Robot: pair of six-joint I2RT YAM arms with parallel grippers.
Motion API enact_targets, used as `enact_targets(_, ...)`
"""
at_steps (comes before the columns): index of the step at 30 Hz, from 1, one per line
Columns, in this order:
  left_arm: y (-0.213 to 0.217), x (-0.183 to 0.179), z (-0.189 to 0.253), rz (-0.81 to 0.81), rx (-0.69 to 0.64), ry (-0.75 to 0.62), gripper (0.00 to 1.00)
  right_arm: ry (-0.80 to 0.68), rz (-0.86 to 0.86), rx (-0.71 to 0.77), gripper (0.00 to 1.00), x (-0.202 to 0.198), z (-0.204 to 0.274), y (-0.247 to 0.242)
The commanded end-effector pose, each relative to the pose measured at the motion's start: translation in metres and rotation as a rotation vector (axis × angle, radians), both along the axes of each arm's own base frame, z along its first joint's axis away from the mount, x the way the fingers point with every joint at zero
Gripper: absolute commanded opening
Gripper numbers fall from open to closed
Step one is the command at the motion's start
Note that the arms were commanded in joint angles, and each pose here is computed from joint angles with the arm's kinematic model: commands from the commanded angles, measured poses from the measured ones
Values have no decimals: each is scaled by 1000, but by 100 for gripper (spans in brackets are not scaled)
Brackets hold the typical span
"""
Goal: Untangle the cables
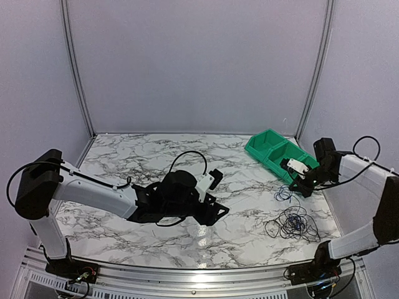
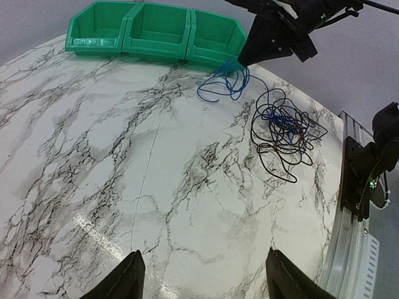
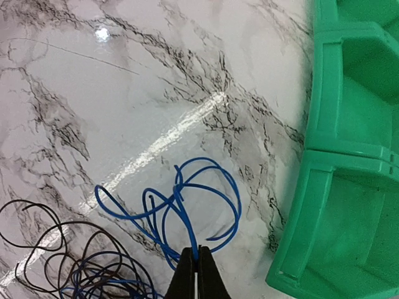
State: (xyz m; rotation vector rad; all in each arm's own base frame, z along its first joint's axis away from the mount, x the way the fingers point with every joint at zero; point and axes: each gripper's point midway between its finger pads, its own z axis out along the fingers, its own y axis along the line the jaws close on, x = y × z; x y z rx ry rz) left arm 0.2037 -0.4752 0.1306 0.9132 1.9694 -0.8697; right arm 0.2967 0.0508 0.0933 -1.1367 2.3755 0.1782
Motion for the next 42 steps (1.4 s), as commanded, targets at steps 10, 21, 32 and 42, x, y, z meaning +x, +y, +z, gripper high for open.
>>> enact_targets(10, -94, 13, 49, -89, -237, -58, 68, -61, 327, 102, 0, -70, 53, 69)
enact_targets(21, -152, 3, 23, -207, -404, 95, 45, -49, 379, 145, 0, -87, 50, 75)
enact_targets(32, -171, -5, 19, -267, -519, 174, 42, -53, 373, 189, 0, -86, 50, 81)
enact_targets(42, -176, 1, 8, -241, -529, 217, 7, -62, 359, 198, 1, -81, 56, 82)
